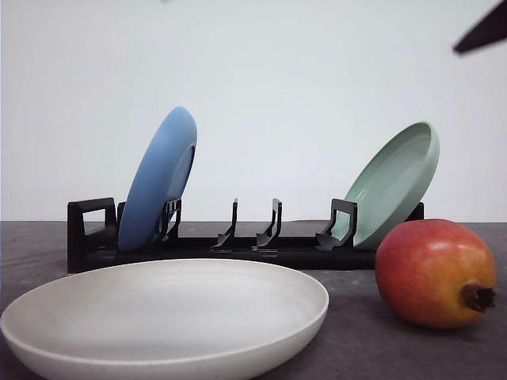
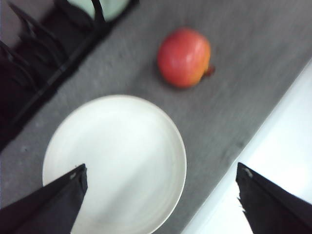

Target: Place pomegranate in white plate

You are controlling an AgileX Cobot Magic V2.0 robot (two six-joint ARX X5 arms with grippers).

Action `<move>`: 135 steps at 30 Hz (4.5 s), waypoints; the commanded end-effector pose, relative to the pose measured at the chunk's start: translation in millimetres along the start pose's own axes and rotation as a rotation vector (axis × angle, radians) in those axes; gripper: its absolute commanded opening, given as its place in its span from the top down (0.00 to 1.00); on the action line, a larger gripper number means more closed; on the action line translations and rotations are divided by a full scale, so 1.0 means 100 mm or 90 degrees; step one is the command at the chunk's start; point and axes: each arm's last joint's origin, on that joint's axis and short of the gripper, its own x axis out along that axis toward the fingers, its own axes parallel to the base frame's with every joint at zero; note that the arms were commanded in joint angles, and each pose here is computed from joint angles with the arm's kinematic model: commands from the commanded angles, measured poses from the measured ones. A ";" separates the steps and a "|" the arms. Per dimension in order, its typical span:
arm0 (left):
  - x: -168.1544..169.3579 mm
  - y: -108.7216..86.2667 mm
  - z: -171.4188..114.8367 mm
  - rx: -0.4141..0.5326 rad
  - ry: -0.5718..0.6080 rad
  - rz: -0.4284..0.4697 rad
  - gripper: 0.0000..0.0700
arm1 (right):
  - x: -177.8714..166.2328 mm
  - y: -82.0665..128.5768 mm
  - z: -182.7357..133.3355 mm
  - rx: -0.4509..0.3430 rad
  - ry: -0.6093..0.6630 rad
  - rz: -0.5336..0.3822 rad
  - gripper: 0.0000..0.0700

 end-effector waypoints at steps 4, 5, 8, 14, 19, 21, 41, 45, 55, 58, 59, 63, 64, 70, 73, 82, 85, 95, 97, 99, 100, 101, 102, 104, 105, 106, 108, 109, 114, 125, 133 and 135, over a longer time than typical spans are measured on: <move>-0.37 0.15 -0.08 -0.053 -0.077 -0.026 0.15 | 0.18 -0.09 0.05 0.016 0.065 -0.042 0.16; -0.42 0.19 -0.12 -0.064 -0.090 -0.025 0.15 | 0.22 -0.11 0.05 0.022 0.079 -0.051 0.12; -0.51 0.29 -0.28 -0.086 -0.119 -0.023 0.15 | 0.34 -0.18 0.06 0.039 0.113 -0.076 0.02; -0.50 0.42 -0.66 -0.133 -0.164 -0.035 0.15 | 0.60 -0.33 0.08 0.062 0.179 -0.127 0.00; -0.52 0.52 -0.92 -0.164 -0.184 -0.046 0.16 | 0.85 -0.45 0.06 0.085 0.240 -0.146 0.00; -0.55 0.55 -0.98 -0.176 -0.196 -0.053 0.16 | 0.96 -0.50 0.06 0.093 0.261 -0.153 0.00; -0.74 0.72 -1.23 -0.192 -0.207 -0.060 0.16 | 1.60 -0.71 -0.10 0.112 0.384 -0.186 0.30; -0.74 0.72 -1.23 -0.193 -0.207 -0.060 0.16 | 1.57 -0.68 -0.02 0.117 0.382 -0.190 0.37; -0.74 0.72 -1.23 -0.190 -0.208 -0.059 0.16 | 1.74 0.06 0.40 0.016 0.370 -0.139 0.37; -0.74 0.72 -1.23 -0.190 -0.208 -0.059 0.16 | 1.96 0.27 0.38 -0.020 0.368 -0.114 0.37; -0.74 0.72 -1.23 -0.190 -0.208 -0.059 0.16 | 2.04 0.33 0.36 -0.030 0.367 -0.106 0.37; -0.74 0.72 -1.23 -0.190 -0.208 -0.059 0.16 | 2.33 0.47 0.24 -0.066 0.372 -0.082 0.37; -0.74 0.72 -1.23 -0.191 -0.208 -0.059 0.16 | 2.39 0.49 0.22 -0.073 0.374 -0.078 0.37; -0.74 0.72 -1.23 -0.191 -0.208 -0.059 0.16 | 2.63 0.60 0.09 -0.106 0.371 -0.073 0.37; -0.74 0.72 -1.23 -0.191 -0.208 -0.059 0.16 | 2.68 0.62 0.04 -0.113 0.380 -0.080 0.37; -0.74 0.72 -1.23 -0.191 -0.208 -0.059 0.16 | 2.68 0.63 0.02 -0.120 0.384 -0.091 0.22; -0.74 0.72 -1.23 -0.191 -0.209 -0.059 0.16 | 2.68 0.64 0.02 -0.119 0.386 -0.089 0.00; -0.74 0.72 -1.23 -0.195 -0.208 -0.060 0.16 | 2.56 0.69 0.13 -0.127 0.360 -0.078 0.00; -0.74 0.72 -1.23 -0.197 -0.208 -0.060 0.16 | 2.45 0.73 0.20 -0.130 0.338 -0.071 0.00; -0.74 0.72 -1.23 -0.198 -0.208 -0.060 0.16 | 2.28 0.76 0.28 -0.134 0.315 -0.066 0.00; -0.74 0.72 -1.23 -0.198 -0.208 -0.060 0.16 | 2.19 0.78 0.31 -0.140 0.307 -0.063 0.00; -0.74 0.72 -1.23 -0.198 -0.208 -0.060 0.16 | 2.08 0.80 0.34 -0.147 0.299 -0.062 0.00; -0.74 0.72 -1.23 -0.198 -0.208 -0.060 0.16 | 1.96 0.81 0.37 -0.155 0.293 -0.063 0.00; -0.74 0.72 -1.23 -0.198 -0.208 -0.060 0.16 | 1.73 0.83 0.41 -0.167 0.279 -0.079 0.00; -0.74 0.72 -1.23 -0.198 -0.208 -0.060 0.16 | 1.60 0.85 0.42 -0.174 0.272 -0.089 0.00; -0.74 0.72 -1.23 -0.198 -0.208 -0.060 0.16 | 1.48 0.86 0.43 -0.180 0.264 -0.100 0.00; -0.74 0.72 -1.23 -0.199 -0.208 -0.061 0.16 | 1.22 0.88 0.44 -0.188 0.240 -0.125 0.00; -0.75 0.72 -1.23 -0.201 -0.209 -0.061 0.16 | 1.10 0.89 0.45 -0.190 0.227 -0.135 0.00; -0.75 0.72 -1.22 -0.213 -0.212 -0.065 0.16 | 0.45 0.96 0.39 -0.202 0.136 -0.146 0.00; -0.80 0.70 -1.09 -0.225 -0.296 -0.094 0.16 | -0.41 0.76 -0.34 -0.173 -0.130 -0.129 0.00; -0.82 0.71 -1.07 -0.199 -0.321 -0.062 0.16 | -0.58 0.59 -0.72 -0.164 -0.299 -0.101 0.00; -0.82 0.71 -1.07 -0.199 -0.321 -0.061 0.16 | -0.60 0.58 -0.74 -0.166 -0.307 -0.098 0.00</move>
